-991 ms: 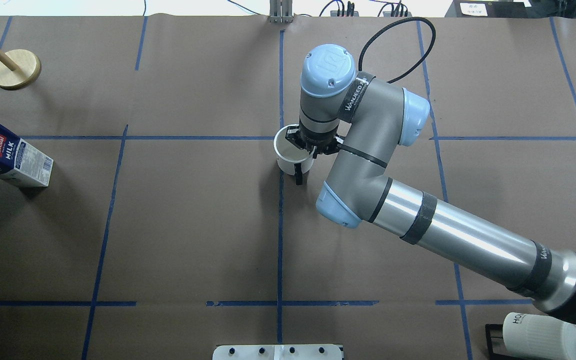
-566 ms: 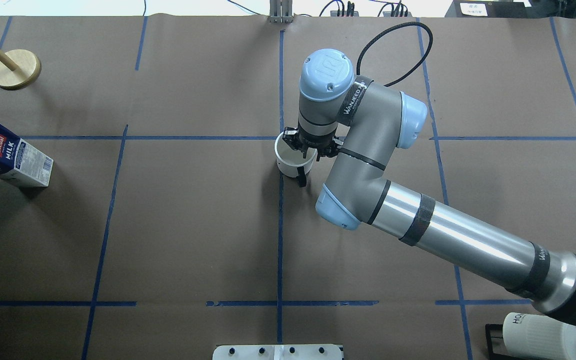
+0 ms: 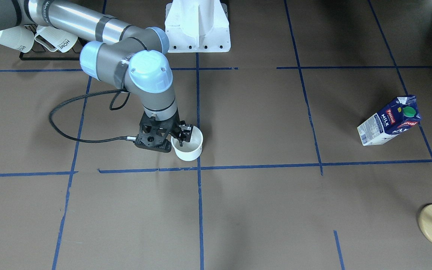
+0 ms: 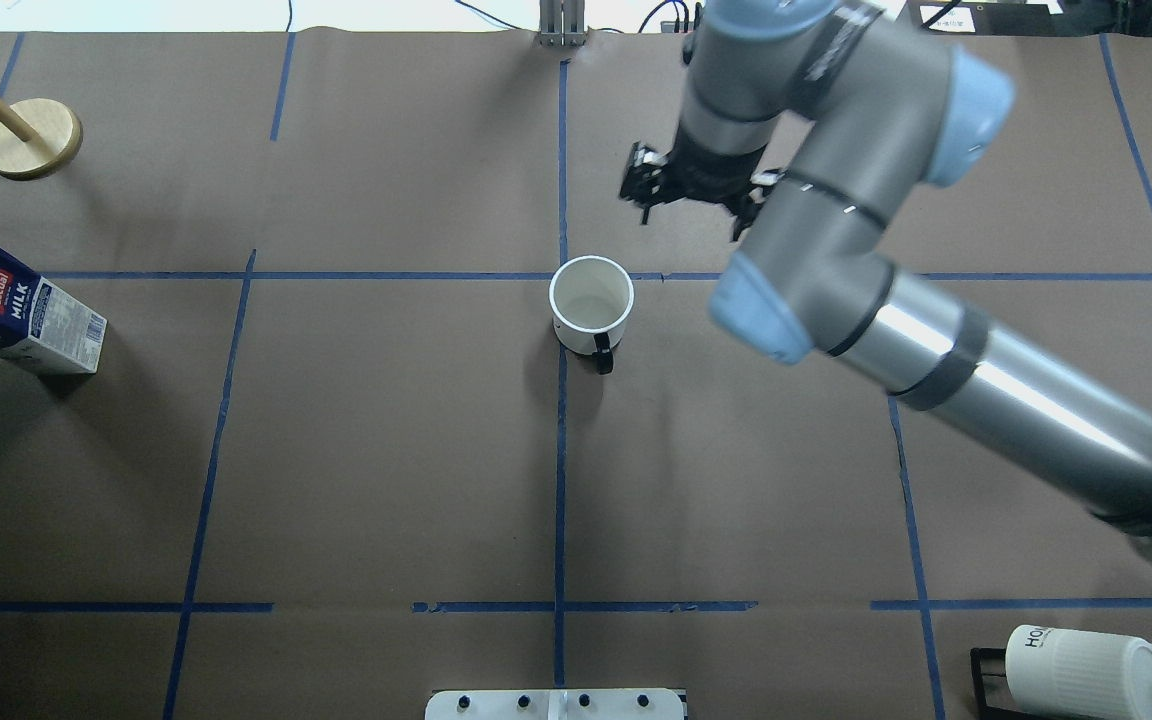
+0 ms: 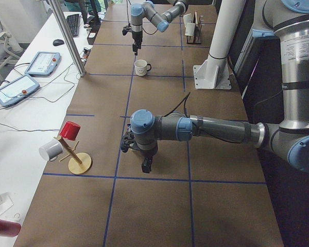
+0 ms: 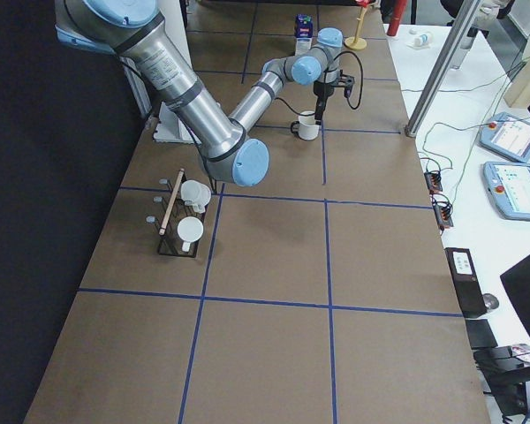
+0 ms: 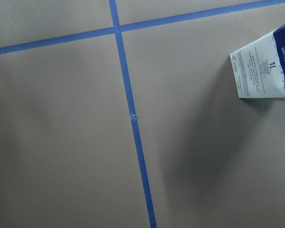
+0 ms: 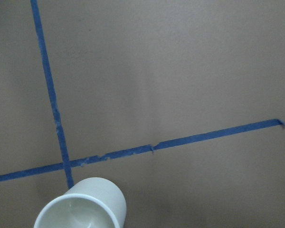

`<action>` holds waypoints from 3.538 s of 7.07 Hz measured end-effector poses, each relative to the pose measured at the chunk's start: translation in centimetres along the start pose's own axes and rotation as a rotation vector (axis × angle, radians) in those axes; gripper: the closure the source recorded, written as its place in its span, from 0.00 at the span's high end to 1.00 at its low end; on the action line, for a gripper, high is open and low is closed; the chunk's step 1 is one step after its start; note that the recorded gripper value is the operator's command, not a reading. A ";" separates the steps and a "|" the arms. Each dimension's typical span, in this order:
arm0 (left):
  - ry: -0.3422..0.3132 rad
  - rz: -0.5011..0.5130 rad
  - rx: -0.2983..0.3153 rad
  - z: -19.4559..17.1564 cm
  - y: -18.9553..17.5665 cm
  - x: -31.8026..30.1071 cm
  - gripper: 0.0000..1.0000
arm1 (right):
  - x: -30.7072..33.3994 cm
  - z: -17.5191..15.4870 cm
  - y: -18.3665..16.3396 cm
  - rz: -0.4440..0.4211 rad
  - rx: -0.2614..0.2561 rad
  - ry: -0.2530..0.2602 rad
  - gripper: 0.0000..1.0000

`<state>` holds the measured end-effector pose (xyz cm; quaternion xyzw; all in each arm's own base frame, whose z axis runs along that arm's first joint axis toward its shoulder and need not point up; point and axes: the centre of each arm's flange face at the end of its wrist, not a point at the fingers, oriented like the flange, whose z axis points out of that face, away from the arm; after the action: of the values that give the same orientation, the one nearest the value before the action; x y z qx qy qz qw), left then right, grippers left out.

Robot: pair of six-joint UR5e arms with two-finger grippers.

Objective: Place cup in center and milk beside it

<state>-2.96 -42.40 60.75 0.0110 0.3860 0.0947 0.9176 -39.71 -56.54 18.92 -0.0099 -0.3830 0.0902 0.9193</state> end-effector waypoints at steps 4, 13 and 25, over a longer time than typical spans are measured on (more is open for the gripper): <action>-0.009 0.057 0.061 -2.0 -3.4 1.6 1.00 | 26.6 -5.8 -4.3 -0.247 -0.034 0.029 1.00; 0.002 0.003 0.183 -6.3 -8.5 5.9 1.00 | 66.3 -2.6 6.6 -0.287 -0.081 0.015 1.00; -0.049 -0.092 0.076 4.7 -10.9 18.7 0.84 | 66.5 -2.5 6.5 -0.269 -0.080 0.013 1.00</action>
<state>15.03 -49.48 49.83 0.0305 0.3668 0.0373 0.9291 6.93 -38.51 63.24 0.0045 -0.3783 -0.0495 0.9243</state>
